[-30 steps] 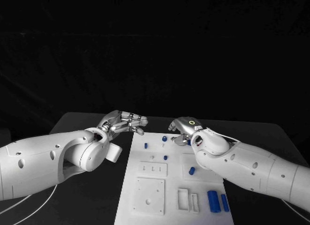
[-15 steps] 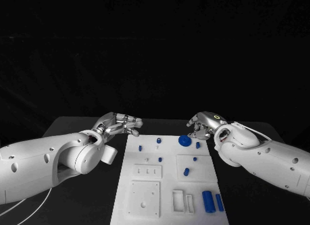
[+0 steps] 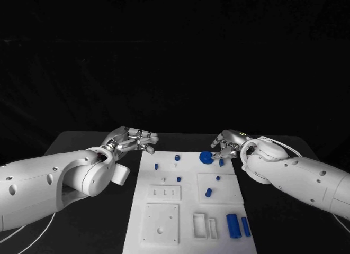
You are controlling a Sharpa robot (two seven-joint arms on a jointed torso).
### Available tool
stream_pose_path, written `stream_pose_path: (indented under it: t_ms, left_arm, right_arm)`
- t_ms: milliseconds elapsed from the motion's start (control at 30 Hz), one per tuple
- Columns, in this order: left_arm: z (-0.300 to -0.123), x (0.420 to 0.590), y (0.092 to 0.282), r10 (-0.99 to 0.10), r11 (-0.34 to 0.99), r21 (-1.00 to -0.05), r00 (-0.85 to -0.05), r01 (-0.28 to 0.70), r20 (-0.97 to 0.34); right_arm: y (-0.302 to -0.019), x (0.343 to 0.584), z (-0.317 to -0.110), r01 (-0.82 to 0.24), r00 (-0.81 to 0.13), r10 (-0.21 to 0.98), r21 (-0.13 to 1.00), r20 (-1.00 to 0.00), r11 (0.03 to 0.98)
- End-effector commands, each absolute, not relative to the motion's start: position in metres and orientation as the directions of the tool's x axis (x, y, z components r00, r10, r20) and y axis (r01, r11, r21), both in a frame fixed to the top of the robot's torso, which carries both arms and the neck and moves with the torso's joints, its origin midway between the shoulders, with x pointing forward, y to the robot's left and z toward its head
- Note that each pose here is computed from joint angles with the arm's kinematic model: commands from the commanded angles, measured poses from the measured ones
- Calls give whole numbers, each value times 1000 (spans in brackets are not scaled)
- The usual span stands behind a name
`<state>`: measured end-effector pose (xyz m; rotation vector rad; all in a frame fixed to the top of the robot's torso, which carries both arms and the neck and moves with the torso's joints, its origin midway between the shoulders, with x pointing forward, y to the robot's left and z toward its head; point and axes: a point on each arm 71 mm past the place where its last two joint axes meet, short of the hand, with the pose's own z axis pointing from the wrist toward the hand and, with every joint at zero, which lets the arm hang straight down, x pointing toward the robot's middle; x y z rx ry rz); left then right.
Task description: Assemble the parts on the task board
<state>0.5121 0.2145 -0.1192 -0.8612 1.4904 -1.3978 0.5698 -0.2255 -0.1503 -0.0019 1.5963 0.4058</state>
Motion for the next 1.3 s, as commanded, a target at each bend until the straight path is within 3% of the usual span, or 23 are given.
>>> stream_pose_path:
  t_ms: [33,1300]
  left_arm:
    - [-117,512,212,-916,116,-989,-375,95,-144]
    - [-118,512,210,-911,122,-988,-383,96,-150]
  right_arm:
    - [-221,571,-157,-269,-132,239,267,-962,926]
    - [-208,582,-175,-255,-168,202,241,-965,936]
